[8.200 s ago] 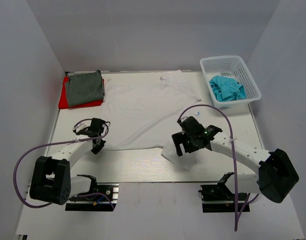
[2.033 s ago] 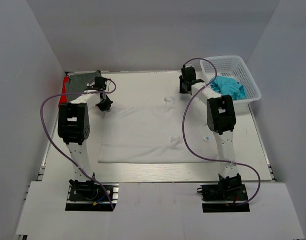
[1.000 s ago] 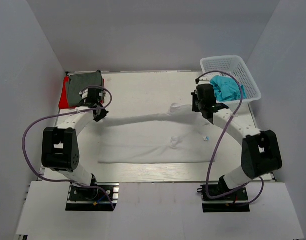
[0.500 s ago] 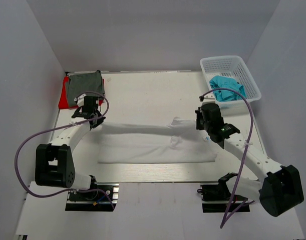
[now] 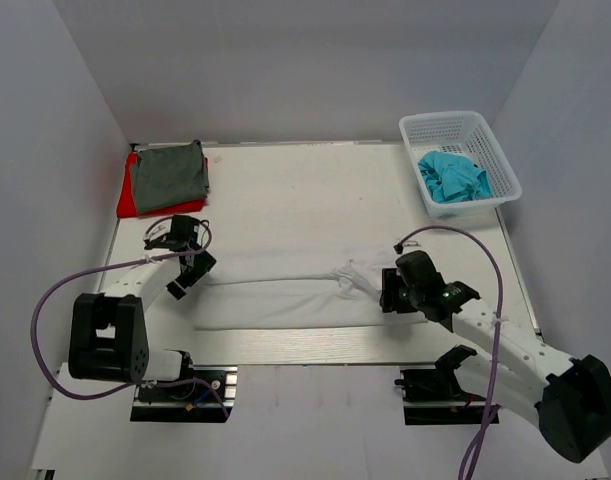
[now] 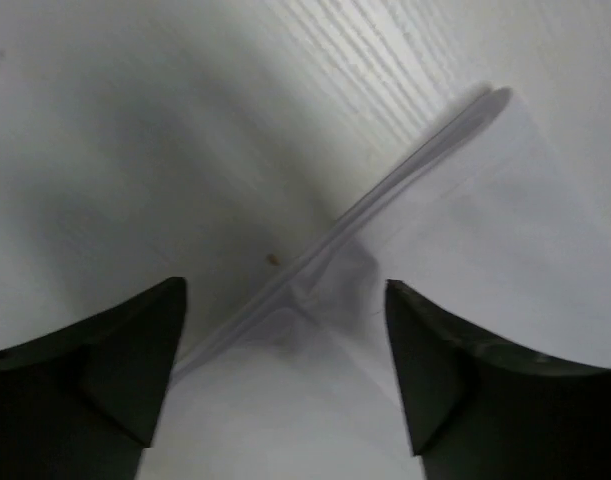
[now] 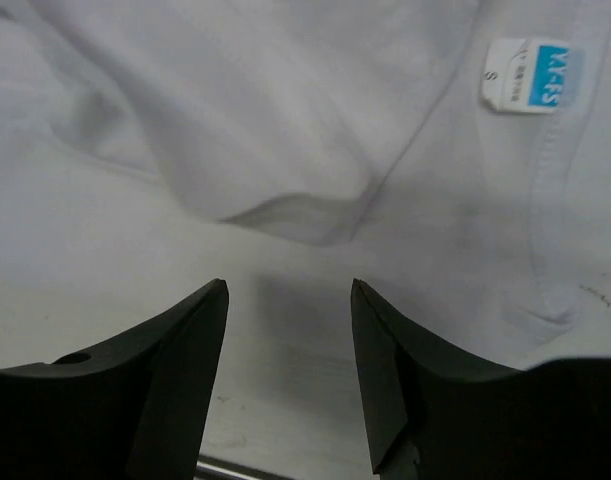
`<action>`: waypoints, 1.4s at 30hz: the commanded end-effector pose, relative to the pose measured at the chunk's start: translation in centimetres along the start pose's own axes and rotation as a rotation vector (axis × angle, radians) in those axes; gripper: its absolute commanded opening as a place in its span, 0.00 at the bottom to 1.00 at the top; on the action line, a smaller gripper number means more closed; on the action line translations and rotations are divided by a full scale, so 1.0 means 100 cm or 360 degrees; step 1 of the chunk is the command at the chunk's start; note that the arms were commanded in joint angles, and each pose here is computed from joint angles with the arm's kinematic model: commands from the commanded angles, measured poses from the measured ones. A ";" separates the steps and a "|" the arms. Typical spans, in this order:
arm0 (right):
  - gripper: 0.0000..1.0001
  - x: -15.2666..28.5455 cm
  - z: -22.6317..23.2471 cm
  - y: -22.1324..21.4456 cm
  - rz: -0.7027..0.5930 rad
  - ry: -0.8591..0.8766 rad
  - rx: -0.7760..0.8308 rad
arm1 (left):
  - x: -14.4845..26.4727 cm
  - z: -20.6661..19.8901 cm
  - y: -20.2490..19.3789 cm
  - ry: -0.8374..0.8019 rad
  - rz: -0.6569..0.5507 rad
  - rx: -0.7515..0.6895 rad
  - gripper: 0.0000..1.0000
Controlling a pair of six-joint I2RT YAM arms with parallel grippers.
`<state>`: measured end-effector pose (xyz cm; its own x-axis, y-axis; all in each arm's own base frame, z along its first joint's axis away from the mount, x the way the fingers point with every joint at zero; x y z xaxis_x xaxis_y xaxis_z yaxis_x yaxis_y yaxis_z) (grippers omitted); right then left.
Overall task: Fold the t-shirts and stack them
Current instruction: Fold the other side of the tshirt into a rectangle
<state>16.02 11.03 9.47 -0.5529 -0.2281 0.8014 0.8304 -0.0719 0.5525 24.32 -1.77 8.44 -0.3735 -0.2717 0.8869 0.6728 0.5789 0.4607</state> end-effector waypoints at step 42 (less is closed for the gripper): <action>0.90 0.008 0.089 0.001 0.0037 0.0905 0.0257 | 0.051 -0.042 0.048 -0.0479 -0.0245 -0.0004 1.00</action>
<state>14.11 19.59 10.30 -0.2866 -0.7140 0.6388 0.8497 0.1186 0.5138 28.14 -3.86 14.61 -0.6208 -0.0964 0.7780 0.6105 0.5631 0.5569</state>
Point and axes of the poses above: each gripper's point midway between its finger pads, its own x axis back along the fingers, its own z axis along the line the jaws close on, y = z × x, the point moved 6 cm from there along x, back along the fingers, and after that the axes turned 8 degrees about -x, right-handed, at the moved point
